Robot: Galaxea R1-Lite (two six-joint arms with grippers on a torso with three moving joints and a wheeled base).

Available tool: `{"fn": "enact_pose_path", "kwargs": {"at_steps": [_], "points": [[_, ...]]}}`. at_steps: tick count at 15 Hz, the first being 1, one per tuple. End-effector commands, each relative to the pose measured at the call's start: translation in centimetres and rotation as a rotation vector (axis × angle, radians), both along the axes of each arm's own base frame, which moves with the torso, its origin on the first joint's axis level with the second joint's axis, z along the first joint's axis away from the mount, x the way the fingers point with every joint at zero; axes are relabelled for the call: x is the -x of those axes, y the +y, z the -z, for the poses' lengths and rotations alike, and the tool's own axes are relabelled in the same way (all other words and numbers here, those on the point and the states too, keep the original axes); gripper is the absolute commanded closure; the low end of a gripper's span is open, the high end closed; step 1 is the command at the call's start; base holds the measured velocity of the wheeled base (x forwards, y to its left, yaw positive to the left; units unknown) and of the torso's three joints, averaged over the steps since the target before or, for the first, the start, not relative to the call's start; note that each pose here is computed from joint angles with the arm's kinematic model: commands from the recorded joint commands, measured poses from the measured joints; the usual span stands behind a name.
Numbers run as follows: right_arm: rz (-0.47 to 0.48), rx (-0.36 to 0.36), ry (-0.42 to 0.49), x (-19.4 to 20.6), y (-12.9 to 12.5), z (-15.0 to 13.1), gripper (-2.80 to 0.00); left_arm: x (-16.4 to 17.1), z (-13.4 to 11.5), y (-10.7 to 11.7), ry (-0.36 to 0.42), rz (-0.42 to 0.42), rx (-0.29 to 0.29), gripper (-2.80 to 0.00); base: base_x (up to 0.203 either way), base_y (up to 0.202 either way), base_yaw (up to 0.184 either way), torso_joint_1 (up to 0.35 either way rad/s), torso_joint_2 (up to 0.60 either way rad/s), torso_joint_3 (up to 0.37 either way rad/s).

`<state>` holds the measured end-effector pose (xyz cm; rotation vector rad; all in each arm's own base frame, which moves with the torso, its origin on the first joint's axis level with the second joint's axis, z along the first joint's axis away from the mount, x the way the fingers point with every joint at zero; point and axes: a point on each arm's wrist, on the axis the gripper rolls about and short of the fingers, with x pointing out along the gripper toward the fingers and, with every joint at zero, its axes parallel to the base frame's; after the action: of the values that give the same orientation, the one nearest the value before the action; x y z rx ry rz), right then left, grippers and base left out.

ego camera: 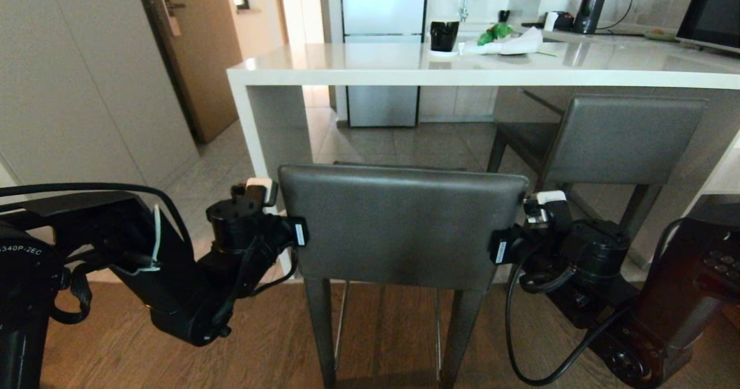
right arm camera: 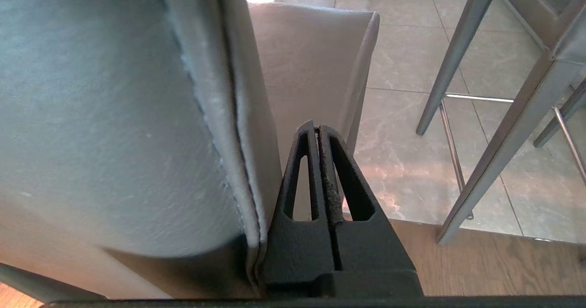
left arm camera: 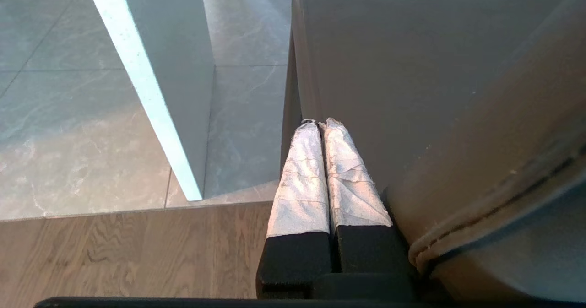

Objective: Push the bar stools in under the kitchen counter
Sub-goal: Push the gray chair back under the dining table

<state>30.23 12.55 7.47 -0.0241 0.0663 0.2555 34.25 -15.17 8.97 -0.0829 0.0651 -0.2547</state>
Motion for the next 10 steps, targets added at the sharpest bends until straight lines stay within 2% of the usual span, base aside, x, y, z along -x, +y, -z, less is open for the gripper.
{"fn": "enact_pose_path", "kwargs": {"at_steps": [1, 5, 8, 10], "points": [[-0.004, -0.007, -0.019, 0.0, 0.1, -0.4, 0.00, 0.4, 0.1, 0.2, 0.005, -0.001, 0.000, 0.00, 0.000, 0.000, 0.000, 0.000, 0.00, 0.000], [-0.002, -0.017, -0.072, -1.2, 0.5, -1.2, 0.00, 1.6, 1.7, 1.0, 0.075, -0.007, -0.026, 0.00, 0.000, 0.000, 0.000, 0.000, 0.00, 0.000], [0.004, 0.010, -0.136, -2.9, 1.1, -1.8, 0.00, 1.8, 1.7, 1.3, 0.006, -0.012, 0.001, 0.00, 0.000, 0.000, 0.000, 0.000, 0.00, 0.000], [0.004, 0.022, -0.161, -3.6, 1.4, -2.2, 0.00, 1.8, 2.1, 1.7, 0.014, -0.020, -0.003, 0.00, 0.000, 0.000, 0.000, 0.000, 0.00, 0.000]]}}
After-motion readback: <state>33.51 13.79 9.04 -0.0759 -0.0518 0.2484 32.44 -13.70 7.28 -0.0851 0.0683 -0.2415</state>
